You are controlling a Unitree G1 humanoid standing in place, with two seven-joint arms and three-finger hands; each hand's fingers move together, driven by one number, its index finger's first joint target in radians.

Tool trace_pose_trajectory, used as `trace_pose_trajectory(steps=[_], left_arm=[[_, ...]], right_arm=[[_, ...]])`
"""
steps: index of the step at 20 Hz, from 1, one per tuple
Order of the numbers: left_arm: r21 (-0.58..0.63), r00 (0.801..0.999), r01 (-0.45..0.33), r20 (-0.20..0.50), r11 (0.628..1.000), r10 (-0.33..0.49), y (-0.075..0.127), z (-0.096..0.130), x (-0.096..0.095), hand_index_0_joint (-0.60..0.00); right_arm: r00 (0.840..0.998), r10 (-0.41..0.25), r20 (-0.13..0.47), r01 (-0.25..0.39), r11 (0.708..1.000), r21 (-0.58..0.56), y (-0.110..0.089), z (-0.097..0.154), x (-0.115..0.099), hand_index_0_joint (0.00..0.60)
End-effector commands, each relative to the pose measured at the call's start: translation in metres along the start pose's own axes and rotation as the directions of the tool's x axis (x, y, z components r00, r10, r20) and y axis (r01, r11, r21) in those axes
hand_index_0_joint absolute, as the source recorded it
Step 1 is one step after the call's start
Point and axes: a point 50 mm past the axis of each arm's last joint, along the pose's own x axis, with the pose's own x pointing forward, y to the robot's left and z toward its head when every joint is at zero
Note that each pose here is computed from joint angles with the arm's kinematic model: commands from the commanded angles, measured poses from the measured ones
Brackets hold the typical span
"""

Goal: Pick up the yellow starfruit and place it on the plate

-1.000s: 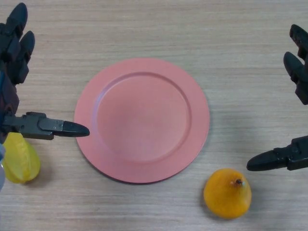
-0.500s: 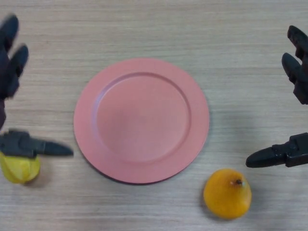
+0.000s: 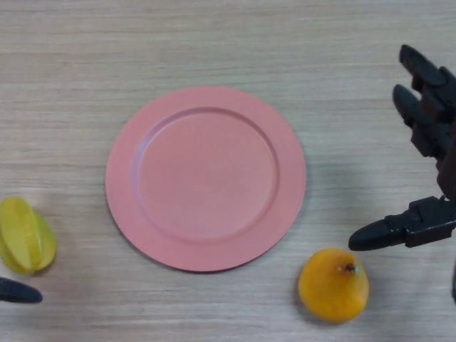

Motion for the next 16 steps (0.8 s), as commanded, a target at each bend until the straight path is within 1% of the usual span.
trace_pose_trajectory(steps=[1,2,5,6,9,13,15,16], left_arm=[[0.167,0.977,-0.174,0.153,0.970,0.149,0.040,0.022,-0.007,0.000],[0.177,0.974,-0.206,0.134,0.962,0.184,0.043,0.014,-0.005,0.000],[0.172,0.974,-0.218,0.099,0.961,0.203,0.044,0.003,-0.002,0.000],[0.149,0.972,-0.228,0.087,0.962,0.217,0.045,-0.001,0.001,0.000],[0.150,0.971,-0.235,0.074,0.960,0.226,0.044,-0.007,0.007,0.000],[0.144,0.966,-0.259,0.067,0.955,0.251,0.035,-0.013,0.013,0.000],[0.187,0.965,-0.260,0.066,0.947,0.252,0.030,-0.018,0.014,0.000],[0.200,0.962,-0.272,0.072,0.941,0.263,0.030,-0.019,0.015,-0.050]], right_arm=[[0.978,-0.027,0.205,0.041,0.997,-0.060,-0.008,0.031,-0.003,0.000],[0.979,-0.023,0.204,0.036,0.998,-0.058,-0.007,0.030,-0.004,0.000],[0.979,-0.026,0.202,0.036,0.998,-0.043,-0.007,0.032,-0.005,0.000],[0.978,-0.037,0.206,0.046,0.998,-0.042,-0.008,0.033,-0.004,0.000],[0.979,-0.038,0.199,0.048,0.998,-0.045,-0.008,0.033,-0.006,0.000],[0.978,-0.058,0.201,0.069,0.996,-0.049,-0.010,0.033,-0.005,0.000],[0.979,-0.056,0.195,0.069,0.996,-0.059,-0.010,0.033,-0.005,0.000],[0.979,-0.056,0.194,0.070,0.995,-0.067,-0.010,0.033,-0.005,0.000]])
